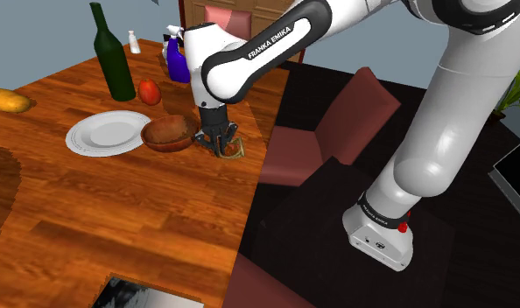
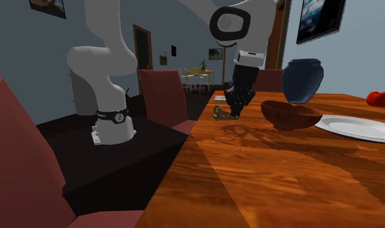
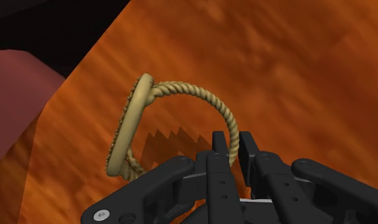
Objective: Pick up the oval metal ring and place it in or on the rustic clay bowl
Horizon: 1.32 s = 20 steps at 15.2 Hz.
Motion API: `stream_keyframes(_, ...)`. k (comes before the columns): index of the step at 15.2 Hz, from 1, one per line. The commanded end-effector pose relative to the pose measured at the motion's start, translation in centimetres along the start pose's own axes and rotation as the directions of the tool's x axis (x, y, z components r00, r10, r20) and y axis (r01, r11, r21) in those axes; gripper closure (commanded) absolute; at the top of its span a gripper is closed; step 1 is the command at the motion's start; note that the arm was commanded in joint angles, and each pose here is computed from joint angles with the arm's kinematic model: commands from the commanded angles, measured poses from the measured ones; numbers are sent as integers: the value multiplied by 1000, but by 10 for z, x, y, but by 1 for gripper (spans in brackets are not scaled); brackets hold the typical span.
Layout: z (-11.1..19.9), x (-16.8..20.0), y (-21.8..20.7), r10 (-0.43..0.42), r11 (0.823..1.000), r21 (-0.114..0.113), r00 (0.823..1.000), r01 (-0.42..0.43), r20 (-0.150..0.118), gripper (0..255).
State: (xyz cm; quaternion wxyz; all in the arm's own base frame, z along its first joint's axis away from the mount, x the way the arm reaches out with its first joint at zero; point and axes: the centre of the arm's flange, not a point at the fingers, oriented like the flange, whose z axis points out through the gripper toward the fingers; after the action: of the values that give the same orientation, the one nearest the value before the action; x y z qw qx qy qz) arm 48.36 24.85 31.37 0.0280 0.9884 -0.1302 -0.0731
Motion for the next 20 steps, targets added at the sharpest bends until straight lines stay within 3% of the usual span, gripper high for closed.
stream_keyframes(1, -10, -1, 1, 0, 1000, 0, 1000, 0, 0, 255)
stream_keyframes(20, -109, -15, 9, 0, 1000, 0, 1000, 0, 0, 255)
